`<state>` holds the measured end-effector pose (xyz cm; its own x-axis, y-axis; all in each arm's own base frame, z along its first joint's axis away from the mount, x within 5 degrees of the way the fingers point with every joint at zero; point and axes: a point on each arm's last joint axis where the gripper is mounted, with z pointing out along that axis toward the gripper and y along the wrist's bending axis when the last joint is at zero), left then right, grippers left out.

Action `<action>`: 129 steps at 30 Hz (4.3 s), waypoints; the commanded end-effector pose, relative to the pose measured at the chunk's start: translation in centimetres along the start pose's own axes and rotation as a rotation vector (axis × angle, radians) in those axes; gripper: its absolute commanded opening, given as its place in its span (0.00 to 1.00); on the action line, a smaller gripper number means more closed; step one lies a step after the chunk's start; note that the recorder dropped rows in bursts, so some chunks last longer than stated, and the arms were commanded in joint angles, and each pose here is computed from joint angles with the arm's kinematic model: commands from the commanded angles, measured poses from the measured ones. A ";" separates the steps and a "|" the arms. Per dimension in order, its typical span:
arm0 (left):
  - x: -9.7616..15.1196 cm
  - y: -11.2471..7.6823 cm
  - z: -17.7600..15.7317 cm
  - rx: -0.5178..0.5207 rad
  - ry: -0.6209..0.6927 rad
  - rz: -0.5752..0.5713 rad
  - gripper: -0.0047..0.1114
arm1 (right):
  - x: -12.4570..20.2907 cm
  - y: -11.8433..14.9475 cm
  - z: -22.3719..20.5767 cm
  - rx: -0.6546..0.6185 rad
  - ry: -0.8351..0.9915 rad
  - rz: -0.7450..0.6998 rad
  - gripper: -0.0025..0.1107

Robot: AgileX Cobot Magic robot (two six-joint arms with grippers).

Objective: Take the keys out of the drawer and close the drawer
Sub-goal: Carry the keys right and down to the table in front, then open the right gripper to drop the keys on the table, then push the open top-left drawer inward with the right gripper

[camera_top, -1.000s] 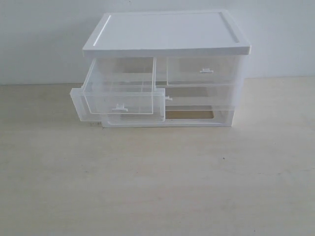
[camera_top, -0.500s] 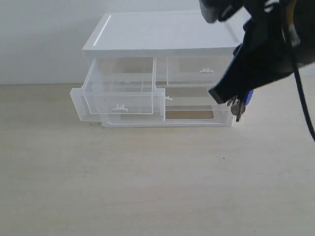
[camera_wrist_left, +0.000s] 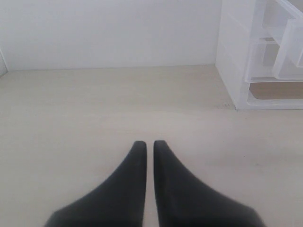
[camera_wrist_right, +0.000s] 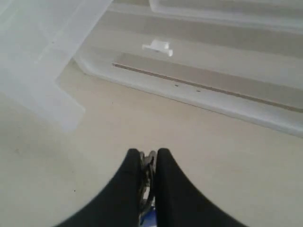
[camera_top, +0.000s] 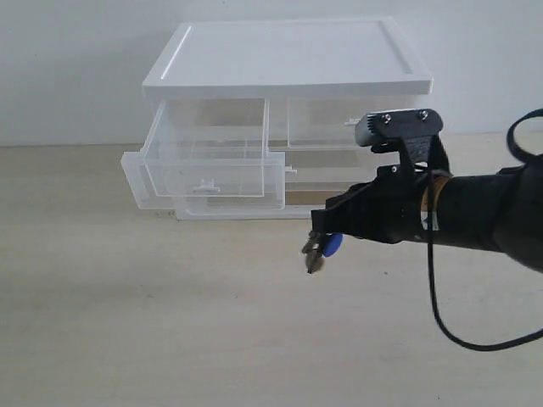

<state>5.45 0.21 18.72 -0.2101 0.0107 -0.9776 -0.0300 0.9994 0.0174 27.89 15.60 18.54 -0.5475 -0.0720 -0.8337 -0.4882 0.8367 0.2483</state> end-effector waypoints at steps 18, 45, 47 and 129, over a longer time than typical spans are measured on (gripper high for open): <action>0.1 0.0 0.0 -0.002 -0.003 -0.002 0.08 | 2.7 -1.0 7.1 -0.174 -0.109 0.354 0.06; 0.1 0.0 0.0 -0.002 -0.003 -0.002 0.08 | -1.2 -0.4 0.5 0.102 0.086 -0.058 0.02; 0.1 0.0 0.0 -0.002 -0.003 -0.002 0.08 | -1.3 0.9 -0.3 0.063 0.072 -0.096 0.02; 0.1 0.0 0.0 -0.002 -0.003 -0.002 0.08 | -8.0 7.3 4.5 -0.034 -0.072 -0.376 0.02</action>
<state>5.45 0.21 18.72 -0.2101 0.0107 -0.9776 -0.0300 0.9994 0.0174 30.63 27.57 23.69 -0.1986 -0.3577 -0.9125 -0.7562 0.6482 -0.0895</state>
